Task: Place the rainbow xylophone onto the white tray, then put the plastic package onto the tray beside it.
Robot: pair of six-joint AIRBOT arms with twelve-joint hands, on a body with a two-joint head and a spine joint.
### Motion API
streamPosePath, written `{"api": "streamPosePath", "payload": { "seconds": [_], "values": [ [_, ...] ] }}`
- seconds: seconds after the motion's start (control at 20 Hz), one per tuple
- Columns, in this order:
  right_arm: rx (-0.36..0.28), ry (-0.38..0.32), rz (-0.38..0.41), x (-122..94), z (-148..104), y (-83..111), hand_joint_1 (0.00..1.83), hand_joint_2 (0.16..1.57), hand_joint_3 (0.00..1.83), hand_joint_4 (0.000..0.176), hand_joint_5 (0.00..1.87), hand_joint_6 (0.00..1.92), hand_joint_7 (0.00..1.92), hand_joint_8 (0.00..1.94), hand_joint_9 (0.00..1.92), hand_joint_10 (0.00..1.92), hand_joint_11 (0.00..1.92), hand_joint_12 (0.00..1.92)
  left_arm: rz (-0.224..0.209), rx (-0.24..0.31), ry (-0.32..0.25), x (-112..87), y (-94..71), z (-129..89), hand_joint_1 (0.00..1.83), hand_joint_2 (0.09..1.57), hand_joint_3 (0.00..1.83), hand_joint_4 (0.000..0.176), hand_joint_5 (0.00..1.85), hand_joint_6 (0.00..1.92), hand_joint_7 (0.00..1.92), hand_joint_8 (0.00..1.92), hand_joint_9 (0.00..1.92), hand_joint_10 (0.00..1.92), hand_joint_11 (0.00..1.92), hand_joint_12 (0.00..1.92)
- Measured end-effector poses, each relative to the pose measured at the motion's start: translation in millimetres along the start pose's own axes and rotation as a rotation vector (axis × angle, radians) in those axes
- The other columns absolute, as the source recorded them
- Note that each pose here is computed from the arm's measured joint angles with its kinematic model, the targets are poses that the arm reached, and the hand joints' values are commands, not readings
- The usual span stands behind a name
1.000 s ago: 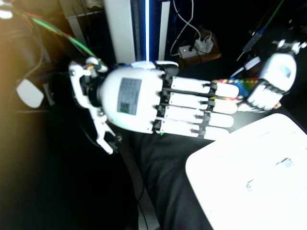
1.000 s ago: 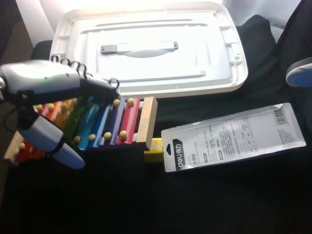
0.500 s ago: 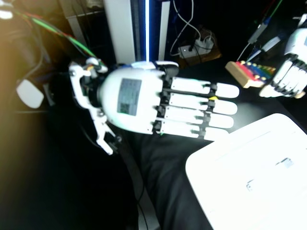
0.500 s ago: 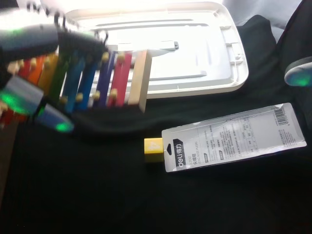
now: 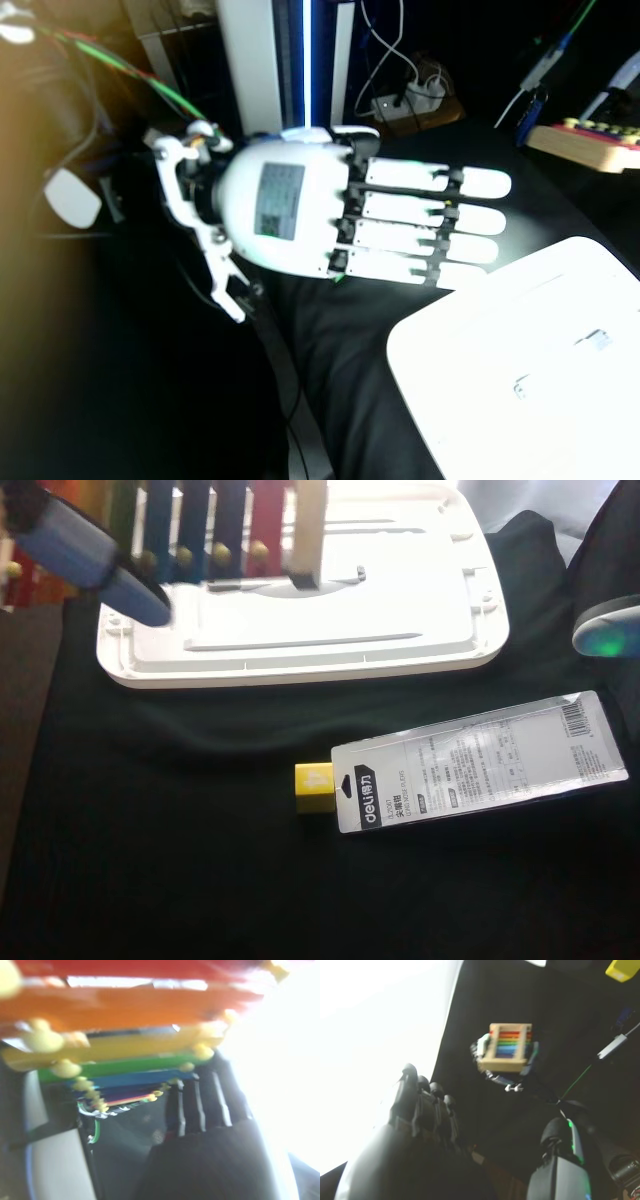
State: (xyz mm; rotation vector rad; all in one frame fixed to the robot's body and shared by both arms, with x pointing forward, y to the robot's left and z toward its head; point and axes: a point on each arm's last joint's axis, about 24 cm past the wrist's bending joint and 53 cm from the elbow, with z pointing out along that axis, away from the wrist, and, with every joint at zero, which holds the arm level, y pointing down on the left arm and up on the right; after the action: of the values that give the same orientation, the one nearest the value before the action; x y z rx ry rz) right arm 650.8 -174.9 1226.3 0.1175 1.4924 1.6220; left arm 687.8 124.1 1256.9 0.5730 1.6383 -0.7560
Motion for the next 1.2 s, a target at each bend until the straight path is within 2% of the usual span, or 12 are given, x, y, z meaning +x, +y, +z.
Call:
{"api": "streamPosePath", "payload": {
  "seconds": [0.05,0.15,0.2,0.25,0.4,0.5,0.7,0.8,0.85,1.05,1.15,1.2],
  "values": [
    [-0.005,-0.003,0.002,-0.1,1.3,0.6,0.70,0.84,0.00,0.029,0.04,0.01,0.05,0.00,0.02,0.00,0.03,0.02,-0.005,-0.002,-0.002,-0.7,2.1,7.8,1.01,1.07,0.00,0.000,0.39,1.02,0.33,1.39,0.39,1.51,0.34,1.74],
    [-0.008,0.000,0.004,1.5,2.4,0.9,0.66,0.85,0.00,0.015,0.02,0.00,0.04,0.00,0.00,0.00,0.02,0.02,-0.017,-0.033,-0.015,-5.2,13.2,20.4,1.02,1.01,0.00,0.000,0.46,0.94,0.41,1.38,0.46,1.51,0.44,1.74],
    [-0.008,0.002,0.002,1.8,2.8,0.1,0.64,0.85,0.00,0.002,0.02,0.00,0.04,0.00,0.00,0.00,0.00,0.01,-0.016,-0.054,-0.016,-5.3,20.7,27.1,1.02,1.05,0.00,0.000,0.48,0.91,0.45,1.39,0.52,1.50,0.52,1.74],
    [-0.007,0.003,0.002,2.0,3.0,-0.6,0.63,0.84,0.00,0.000,0.03,0.00,0.04,0.00,0.00,0.00,0.00,0.01,-0.016,-0.069,-0.017,-5.5,25.4,32.1,0.98,1.06,0.01,0.000,0.47,0.90,0.45,1.33,0.54,1.42,0.52,1.63],
    [-0.011,0.008,0.008,6.4,5.4,-2.6,0.62,0.86,0.01,0.000,0.03,0.00,0.05,0.00,0.02,0.01,0.04,0.03,-0.010,-0.108,-0.026,-5.3,35.0,57.5,1.07,1.10,0.01,0.000,0.44,0.95,0.43,1.22,0.50,1.31,0.43,1.47],
    [-0.011,0.023,0.007,12.0,7.2,-5.5,0.63,0.86,0.00,0.000,0.03,0.00,0.05,0.00,0.03,0.01,0.06,0.03,-0.013,-0.117,-0.019,4.9,36.0,78.8,1.04,1.07,0.00,0.000,0.43,0.91,0.43,1.11,0.48,1.25,0.40,1.48],
    [-0.013,0.028,0.008,14.4,8.5,-7.1,0.64,0.85,0.00,0.000,0.02,0.00,0.05,0.00,0.03,0.01,0.09,0.04,-0.076,-0.146,-0.008,23.8,45.7,103.3,0.98,1.09,0.00,0.000,0.38,0.84,0.43,0.96,0.46,1.14,0.38,1.44],
    [-0.014,0.030,0.010,16.1,9.8,-8.7,0.62,0.84,0.00,0.000,0.02,0.00,0.05,0.00,0.04,0.01,0.12,0.05,-0.106,-0.175,0.002,35.6,57.4,111.1,1.07,1.08,0.00,0.000,0.38,0.95,0.41,1.04,0.43,1.15,0.31,1.41],
    [-0.013,0.031,0.011,17.2,10.5,-9.7,0.59,0.85,0.00,0.000,0.02,0.00,0.05,0.00,0.04,0.01,0.12,0.05,-0.116,-0.196,0.013,44.4,64.6,116.1,1.05,1.10,0.01,0.000,0.40,1.04,0.48,0.98,0.49,1.02,0.35,1.37],
    [-0.016,0.043,0.010,21.0,11.3,-9.7,0.57,0.84,0.00,0.000,0.05,0.01,0.09,0.01,0.09,0.02,0.20,0.08,-0.172,-0.248,0.025,64.2,80.9,128.7,1.14,1.06,0.00,0.000,0.43,1.03,0.53,0.96,0.55,1.03,0.45,1.33],
    [-0.023,0.046,0.008,22.3,14.0,-8.2,0.56,0.84,0.00,0.012,0.07,0.01,0.10,0.01,0.10,0.02,0.23,0.09,-0.187,-0.257,0.031,70.9,82.2,134.0,1.20,1.03,0.00,0.000,0.43,0.98,0.53,0.95,0.56,1.03,0.46,1.30],
    [-0.029,0.046,0.011,23.0,14.8,-7.1,0.56,0.84,0.00,0.026,0.07,0.01,0.11,0.01,0.10,0.01,0.24,0.09,-0.193,-0.257,0.036,76.0,81.1,137.7,1.16,1.04,0.00,0.000,0.44,0.97,0.51,0.93,0.52,1.02,0.40,1.32]
  ]
}}
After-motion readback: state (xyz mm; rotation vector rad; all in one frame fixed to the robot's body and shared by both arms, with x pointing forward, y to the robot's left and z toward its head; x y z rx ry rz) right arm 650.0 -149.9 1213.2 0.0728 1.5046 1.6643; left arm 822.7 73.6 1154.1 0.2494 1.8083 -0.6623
